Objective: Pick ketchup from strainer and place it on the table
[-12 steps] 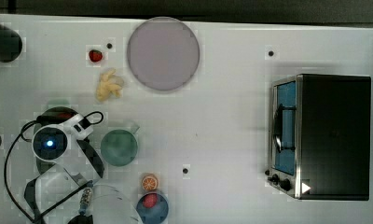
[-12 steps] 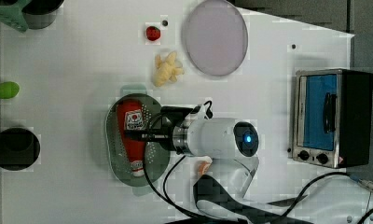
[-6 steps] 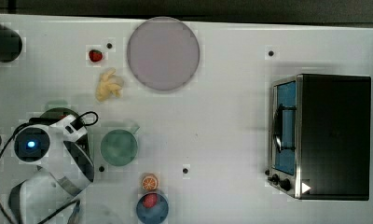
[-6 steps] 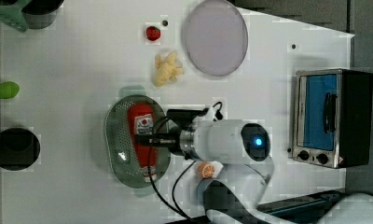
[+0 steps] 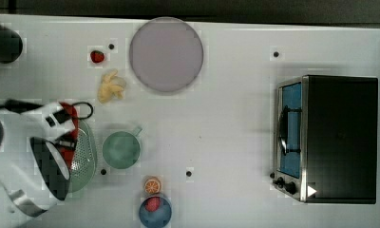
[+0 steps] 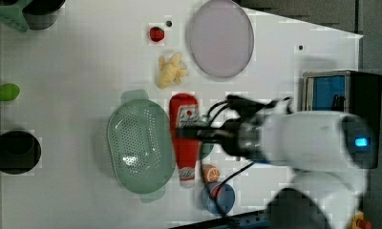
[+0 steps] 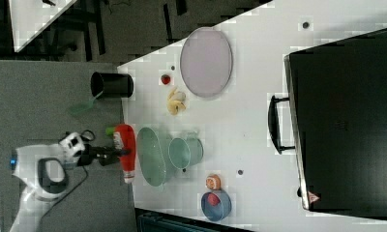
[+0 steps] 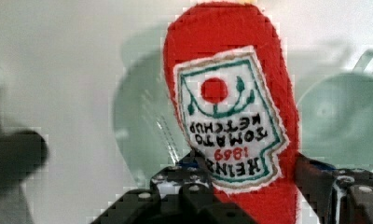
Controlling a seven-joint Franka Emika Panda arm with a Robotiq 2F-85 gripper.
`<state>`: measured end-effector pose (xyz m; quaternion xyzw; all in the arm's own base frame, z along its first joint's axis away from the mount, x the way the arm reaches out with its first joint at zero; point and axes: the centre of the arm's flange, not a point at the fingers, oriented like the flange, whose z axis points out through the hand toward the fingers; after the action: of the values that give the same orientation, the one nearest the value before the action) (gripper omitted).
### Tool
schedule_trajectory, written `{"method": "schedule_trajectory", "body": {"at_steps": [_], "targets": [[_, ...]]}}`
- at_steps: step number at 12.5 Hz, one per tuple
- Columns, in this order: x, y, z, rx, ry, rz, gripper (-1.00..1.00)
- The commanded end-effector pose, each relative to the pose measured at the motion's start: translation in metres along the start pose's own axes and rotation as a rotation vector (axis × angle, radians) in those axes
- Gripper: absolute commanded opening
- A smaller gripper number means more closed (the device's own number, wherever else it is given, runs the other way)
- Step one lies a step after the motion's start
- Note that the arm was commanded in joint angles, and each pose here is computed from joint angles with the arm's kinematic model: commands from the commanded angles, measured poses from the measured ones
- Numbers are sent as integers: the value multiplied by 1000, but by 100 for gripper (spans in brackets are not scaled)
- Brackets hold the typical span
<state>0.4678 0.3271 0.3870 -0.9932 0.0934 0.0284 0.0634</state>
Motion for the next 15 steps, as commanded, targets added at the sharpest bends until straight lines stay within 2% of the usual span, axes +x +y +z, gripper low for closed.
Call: {"method": "schedule_trajectory", "body": {"at_steps": [1,5,8,10,13,15], "targets": [[72,73,-33,-10,6,116,17],[129,173,-45,-23,34,139,17],[154,250,-48,-37,41,268,17],[156,294,-36,-55,13,333,17],[138,338,4,-83,-61,350,17],[126,350,32,-85,-55,366,17]]}}
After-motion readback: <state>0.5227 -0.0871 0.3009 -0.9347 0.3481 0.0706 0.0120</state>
